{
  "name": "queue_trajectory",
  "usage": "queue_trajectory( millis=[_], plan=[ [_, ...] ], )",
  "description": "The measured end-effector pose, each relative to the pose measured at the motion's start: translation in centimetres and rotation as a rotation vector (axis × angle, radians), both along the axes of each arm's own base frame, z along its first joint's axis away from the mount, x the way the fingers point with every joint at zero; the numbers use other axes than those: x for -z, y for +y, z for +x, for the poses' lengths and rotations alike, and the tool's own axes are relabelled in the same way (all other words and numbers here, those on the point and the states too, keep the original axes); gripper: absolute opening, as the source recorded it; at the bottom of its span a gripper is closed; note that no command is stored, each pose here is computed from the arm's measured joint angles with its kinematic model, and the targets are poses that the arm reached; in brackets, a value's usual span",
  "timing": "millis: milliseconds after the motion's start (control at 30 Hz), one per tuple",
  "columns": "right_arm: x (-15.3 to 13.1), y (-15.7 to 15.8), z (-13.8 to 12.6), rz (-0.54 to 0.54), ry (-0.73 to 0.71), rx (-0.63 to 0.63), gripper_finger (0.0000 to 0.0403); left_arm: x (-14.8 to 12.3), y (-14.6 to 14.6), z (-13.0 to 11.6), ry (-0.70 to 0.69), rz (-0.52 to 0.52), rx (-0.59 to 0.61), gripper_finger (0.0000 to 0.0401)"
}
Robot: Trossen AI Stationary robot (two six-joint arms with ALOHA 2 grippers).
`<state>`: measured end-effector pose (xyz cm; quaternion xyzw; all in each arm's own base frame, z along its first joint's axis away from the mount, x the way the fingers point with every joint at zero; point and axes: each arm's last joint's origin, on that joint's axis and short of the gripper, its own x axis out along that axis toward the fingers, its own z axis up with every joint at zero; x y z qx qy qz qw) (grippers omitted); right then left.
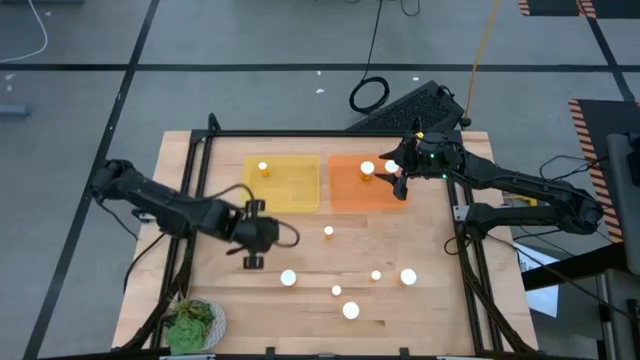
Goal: Pick and place medicine bottles into bin by pill shape (circle, oval)
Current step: Put the small orange pill bottle into the yellow bin
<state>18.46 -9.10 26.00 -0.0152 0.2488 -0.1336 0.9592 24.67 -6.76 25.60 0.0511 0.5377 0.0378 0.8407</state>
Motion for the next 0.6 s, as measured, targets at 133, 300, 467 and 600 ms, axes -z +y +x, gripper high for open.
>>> queue_trajectory(
  millis=[133, 300, 467, 600],
  plan=[
    [0.2, 0.0, -0.1, 0.021, 0.014, 0.007, 0.026, -2.3, 2.1, 1.3, -0.064, 0.042, 0.031, 0.0129],
    [0.3, 0.2, -0.1, 0.041, 0.025, 0.007, 0.026, -5.0, 5.0, 2.2, -0.124, 0.118, 0.052, 0.0129],
    [0.5, 0.6, 0.0, 0.052, 0.046, -0.013, 0.026, -6.9, 8.4, 2.8, -0.155, 0.196, 0.042, 0.0129],
    [0.7, 0.9, 0.0, 0.06, 0.064, -0.025, 0.026, -7.1, 11.4, 2.7, -0.138, 0.219, 0.0, 0.0129]
  ],
)
